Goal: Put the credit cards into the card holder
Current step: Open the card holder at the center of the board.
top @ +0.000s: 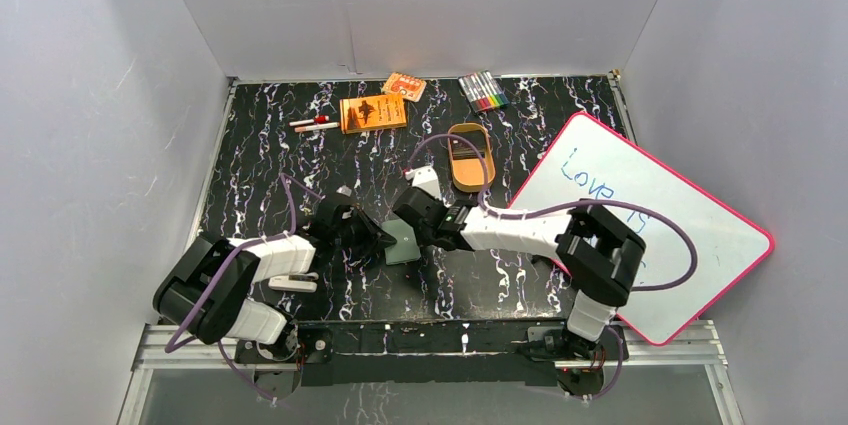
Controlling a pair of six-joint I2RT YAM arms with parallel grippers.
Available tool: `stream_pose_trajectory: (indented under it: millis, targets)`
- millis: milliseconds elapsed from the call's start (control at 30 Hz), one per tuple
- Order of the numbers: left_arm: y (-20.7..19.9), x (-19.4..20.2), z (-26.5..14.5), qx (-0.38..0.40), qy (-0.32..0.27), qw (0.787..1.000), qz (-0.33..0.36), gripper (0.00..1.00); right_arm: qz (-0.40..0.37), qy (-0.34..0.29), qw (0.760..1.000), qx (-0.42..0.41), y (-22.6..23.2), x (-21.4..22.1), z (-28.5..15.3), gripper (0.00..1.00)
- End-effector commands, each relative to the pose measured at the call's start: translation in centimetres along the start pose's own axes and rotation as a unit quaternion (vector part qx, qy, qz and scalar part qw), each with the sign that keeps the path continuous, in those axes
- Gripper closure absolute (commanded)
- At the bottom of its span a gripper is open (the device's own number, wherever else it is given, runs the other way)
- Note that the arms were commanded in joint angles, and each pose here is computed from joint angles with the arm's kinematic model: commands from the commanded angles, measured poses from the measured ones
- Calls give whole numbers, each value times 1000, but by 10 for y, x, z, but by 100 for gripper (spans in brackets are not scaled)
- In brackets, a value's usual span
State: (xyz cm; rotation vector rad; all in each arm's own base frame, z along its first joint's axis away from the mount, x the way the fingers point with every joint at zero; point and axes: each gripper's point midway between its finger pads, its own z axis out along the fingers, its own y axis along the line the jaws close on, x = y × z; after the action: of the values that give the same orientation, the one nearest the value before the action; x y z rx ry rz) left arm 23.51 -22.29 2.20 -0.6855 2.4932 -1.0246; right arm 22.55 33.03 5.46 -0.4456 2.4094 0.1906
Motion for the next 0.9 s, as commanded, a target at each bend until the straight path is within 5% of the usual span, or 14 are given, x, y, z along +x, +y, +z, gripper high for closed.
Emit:
stream_pose_trajectory:
  millis: [0, 33, 167, 233, 400, 700, 867]
  targets:
    - [45, 0, 3, -86, -10, 996, 8, 100, 48, 0, 999, 9, -21, -1, -17, 100]
    - [43, 0, 4, -84, -8, 996, 11, 100, 54, 3, 999, 7, -25, 0, -20, 98]
    - [37, 0, 3, -74, -2, 997, 23, 100, 66, -27, 997, -24, -28, -15, -47, 48]
    - [33, -1, 3, -68, -1, 997, 27, 99, 57, -49, 994, -79, -16, -27, -63, 35]
    - [20, -3, 3, -53, 3, 998, 32, 99, 32, -68, 980, -186, 24, -53, -87, 33]
    - [26, -1, 3, -63, 2, 998, 28, 100, 20, -6, 995, -97, 16, -29, -31, 28]
    - [26, -2, 2, -62, 1, 998, 28, 100, 30, 14, 997, -75, 5, -20, -11, 34]
